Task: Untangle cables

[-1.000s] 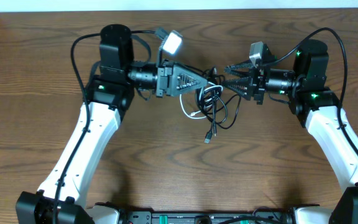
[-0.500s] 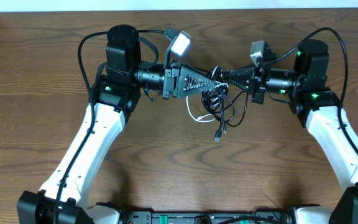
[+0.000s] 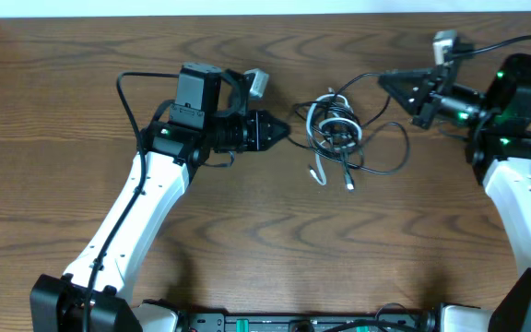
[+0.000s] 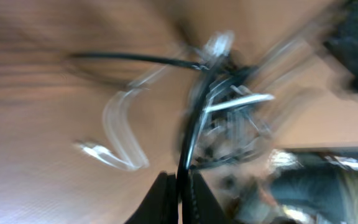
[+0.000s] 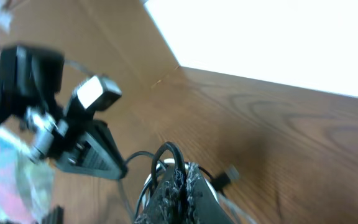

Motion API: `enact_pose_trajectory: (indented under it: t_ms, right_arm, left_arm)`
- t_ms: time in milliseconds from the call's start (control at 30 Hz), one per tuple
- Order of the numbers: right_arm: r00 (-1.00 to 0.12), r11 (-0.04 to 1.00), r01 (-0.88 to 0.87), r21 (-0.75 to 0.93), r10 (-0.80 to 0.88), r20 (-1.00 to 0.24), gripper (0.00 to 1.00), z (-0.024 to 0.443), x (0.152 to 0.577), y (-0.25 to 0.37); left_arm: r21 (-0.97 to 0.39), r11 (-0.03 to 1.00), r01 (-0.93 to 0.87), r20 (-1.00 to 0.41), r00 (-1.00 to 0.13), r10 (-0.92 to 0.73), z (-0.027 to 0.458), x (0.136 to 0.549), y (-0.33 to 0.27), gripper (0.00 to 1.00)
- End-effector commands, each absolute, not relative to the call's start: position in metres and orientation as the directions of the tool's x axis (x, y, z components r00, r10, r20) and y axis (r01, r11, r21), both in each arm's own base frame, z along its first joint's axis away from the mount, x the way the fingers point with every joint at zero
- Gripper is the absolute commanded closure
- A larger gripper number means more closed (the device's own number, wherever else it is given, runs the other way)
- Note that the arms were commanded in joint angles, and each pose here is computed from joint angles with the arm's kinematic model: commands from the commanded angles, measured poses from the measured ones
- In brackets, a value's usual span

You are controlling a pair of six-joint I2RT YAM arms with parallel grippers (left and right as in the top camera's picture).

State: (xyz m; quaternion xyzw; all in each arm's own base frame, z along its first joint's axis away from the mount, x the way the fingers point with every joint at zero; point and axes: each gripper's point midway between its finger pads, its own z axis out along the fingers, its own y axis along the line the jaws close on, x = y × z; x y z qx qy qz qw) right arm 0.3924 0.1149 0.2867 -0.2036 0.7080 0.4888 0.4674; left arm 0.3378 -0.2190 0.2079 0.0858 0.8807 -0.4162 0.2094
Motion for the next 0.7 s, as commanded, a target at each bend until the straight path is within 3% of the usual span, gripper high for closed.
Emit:
enact_pose_trajectory:
  t_ms: [0,167,433,533,667]
  right_arm:
    - [-0.547,0.482,-0.632,0.607,0.277,-0.79,0.99,0.291,0.406,0.09]
    - [-0.555,0.538,-0.522,0.662,0.375,-0.743,0.99,0.288,0.42,0.062]
    - [-0.503,0.589,-0.395,0.705,0.503,-0.703,0.99,0.293,0.436,0.02]
    - [-0.503,0.58,-0.37,0.725,0.531,-0.682,0.99,0.293,0.436,0.013]
    - [-0.571,0.509,-0.457,0.729,0.46,-0.68,0.99,0.296,0.422,0.042]
  left_arm:
    - [-0.404,0.894,0.195,-0.523,-0.851,-0.051,0.173,0.368,-0.162,0.93]
    - [-0.131,0.991,0.007,-0.494,-0.868,-0.059,0.148,0.362,-0.103,0.93]
    - [0.209,0.96,-0.186,-0.463,-0.883,-0.07,0.143,0.34,-0.033,0.92]
    - [0.154,0.961,-0.229,-0.46,-0.877,-0.135,0.14,0.339,-0.036,0.93]
    - [-0.015,0.998,-0.058,-0.409,-0.911,-0.059,0.135,0.339,-0.078,0.93]
